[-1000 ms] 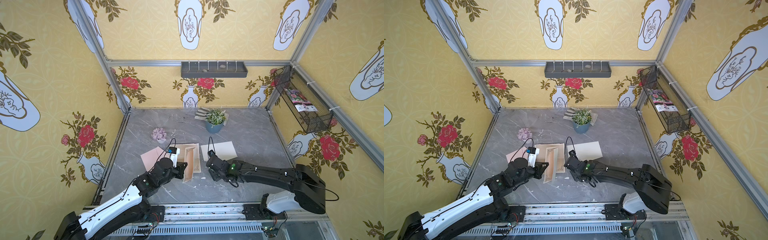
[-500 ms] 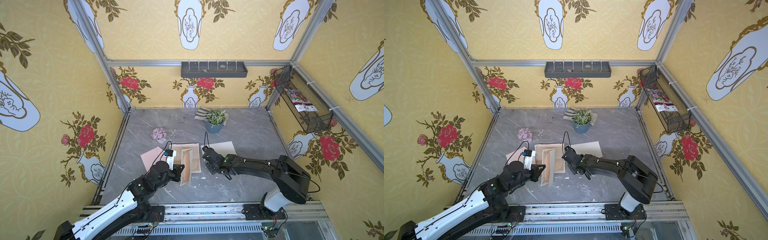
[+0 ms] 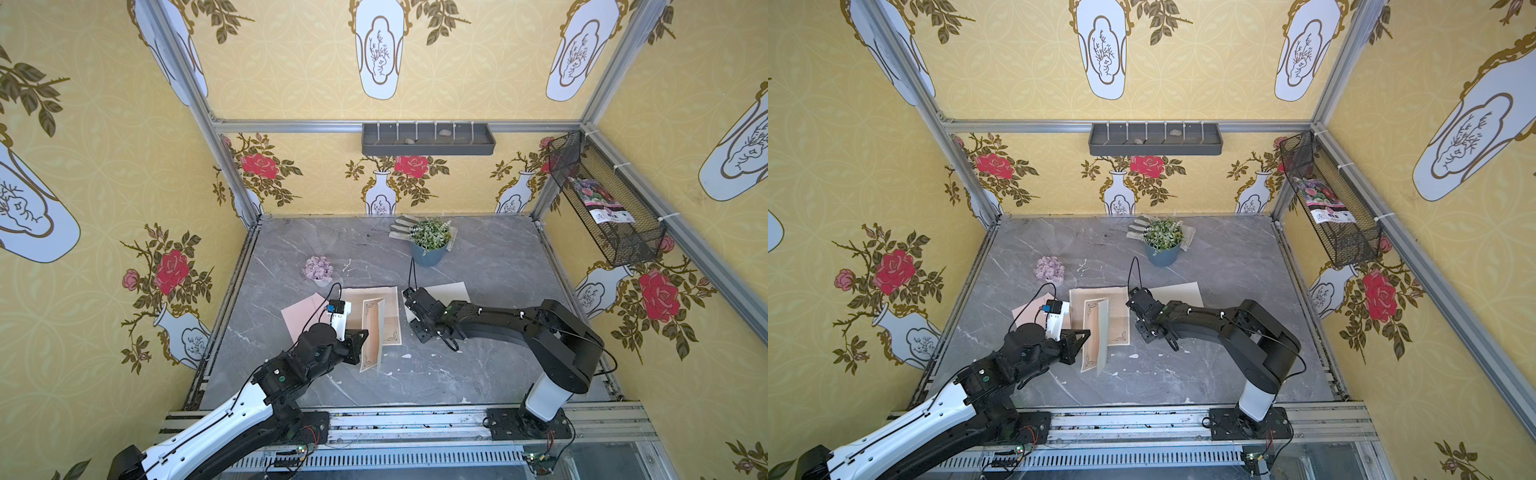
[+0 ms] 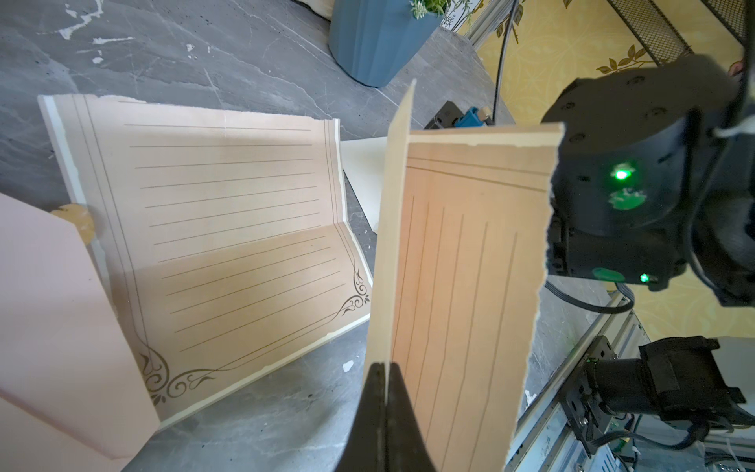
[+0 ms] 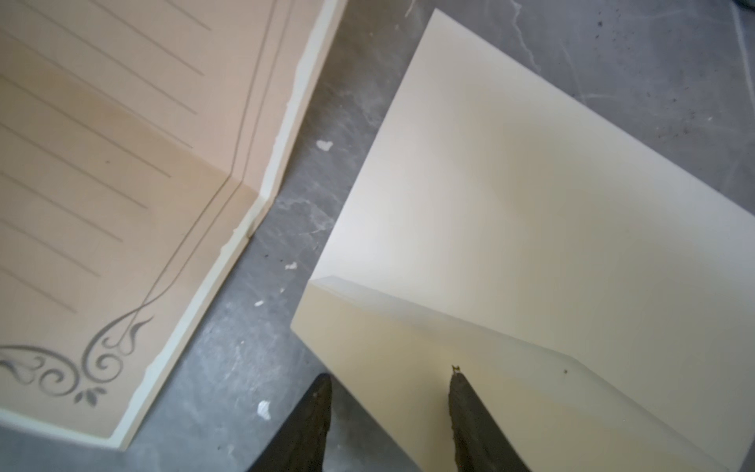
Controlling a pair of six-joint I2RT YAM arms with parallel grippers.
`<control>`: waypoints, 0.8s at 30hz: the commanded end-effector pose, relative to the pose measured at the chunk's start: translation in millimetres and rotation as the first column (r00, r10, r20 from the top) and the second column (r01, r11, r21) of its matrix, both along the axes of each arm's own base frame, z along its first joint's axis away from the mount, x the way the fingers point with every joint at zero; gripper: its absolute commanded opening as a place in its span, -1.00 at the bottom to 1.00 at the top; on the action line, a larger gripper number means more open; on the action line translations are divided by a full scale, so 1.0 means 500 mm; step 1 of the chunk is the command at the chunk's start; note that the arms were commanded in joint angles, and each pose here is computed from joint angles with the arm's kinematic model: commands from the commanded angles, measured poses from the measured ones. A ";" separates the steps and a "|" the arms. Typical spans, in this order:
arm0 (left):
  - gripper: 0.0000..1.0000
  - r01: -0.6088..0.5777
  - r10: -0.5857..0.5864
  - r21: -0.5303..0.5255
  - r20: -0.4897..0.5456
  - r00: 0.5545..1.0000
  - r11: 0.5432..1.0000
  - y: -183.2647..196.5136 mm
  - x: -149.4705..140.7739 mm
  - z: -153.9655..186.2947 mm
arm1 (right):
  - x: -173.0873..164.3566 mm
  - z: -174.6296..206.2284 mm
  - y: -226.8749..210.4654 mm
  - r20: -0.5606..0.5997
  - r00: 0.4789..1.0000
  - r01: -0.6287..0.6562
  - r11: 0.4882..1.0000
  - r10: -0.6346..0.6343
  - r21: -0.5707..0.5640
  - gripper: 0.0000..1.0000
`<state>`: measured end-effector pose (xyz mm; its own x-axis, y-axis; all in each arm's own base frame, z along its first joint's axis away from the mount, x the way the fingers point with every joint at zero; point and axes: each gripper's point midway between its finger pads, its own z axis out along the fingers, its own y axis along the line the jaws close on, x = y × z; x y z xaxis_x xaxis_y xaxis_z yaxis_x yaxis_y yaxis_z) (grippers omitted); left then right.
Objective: Take the letter paper out of the envelope
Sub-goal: Adjust the envelope at the center of the board.
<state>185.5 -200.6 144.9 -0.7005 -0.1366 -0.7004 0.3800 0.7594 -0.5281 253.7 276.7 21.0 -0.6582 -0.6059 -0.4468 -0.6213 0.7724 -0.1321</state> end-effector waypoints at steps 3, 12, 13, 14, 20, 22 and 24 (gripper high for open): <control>-1.00 0.009 -0.009 0.000 -0.006 1.000 1.000 -0.001 -0.003 -0.006 | 0.042 -0.014 -0.044 -0.052 0.984 0.168 0.986 -0.168 0.006 -0.21; -1.00 0.012 -0.012 -0.014 -0.009 1.000 1.000 -0.005 -0.004 -0.008 | 0.093 -0.012 -0.103 -0.089 0.949 0.307 0.950 -0.302 0.051 -0.28; -1.00 0.012 -0.012 -0.018 -0.011 1.000 1.000 -0.006 -0.004 -0.008 | 0.100 -0.005 -0.110 -0.078 0.946 0.318 0.947 -0.314 0.049 -0.28; -1.00 0.015 -0.015 -0.022 -0.012 1.000 1.000 -0.008 -0.004 -0.007 | 0.108 0.000 -0.119 -0.067 0.943 0.330 0.943 -0.327 0.044 -0.28; -1.00 0.041 -0.042 -0.026 -0.041 0.998 0.999 -0.027 -0.003 -0.009 | 0.142 0.026 -0.162 -0.038 0.919 0.392 0.920 -0.392 0.018 -0.27; -1.00 0.048 -0.049 -0.021 -0.051 0.997 0.999 -0.033 -0.002 -0.011 | 0.130 0.058 -0.130 -0.033 0.933 0.361 0.931 -0.359 0.060 -0.27; -1.00 0.048 -0.048 -0.012 -0.059 0.997 0.999 -0.035 0.000 -0.015 | 0.101 0.103 -0.076 0.000 0.955 0.296 0.948 -0.298 0.119 -0.21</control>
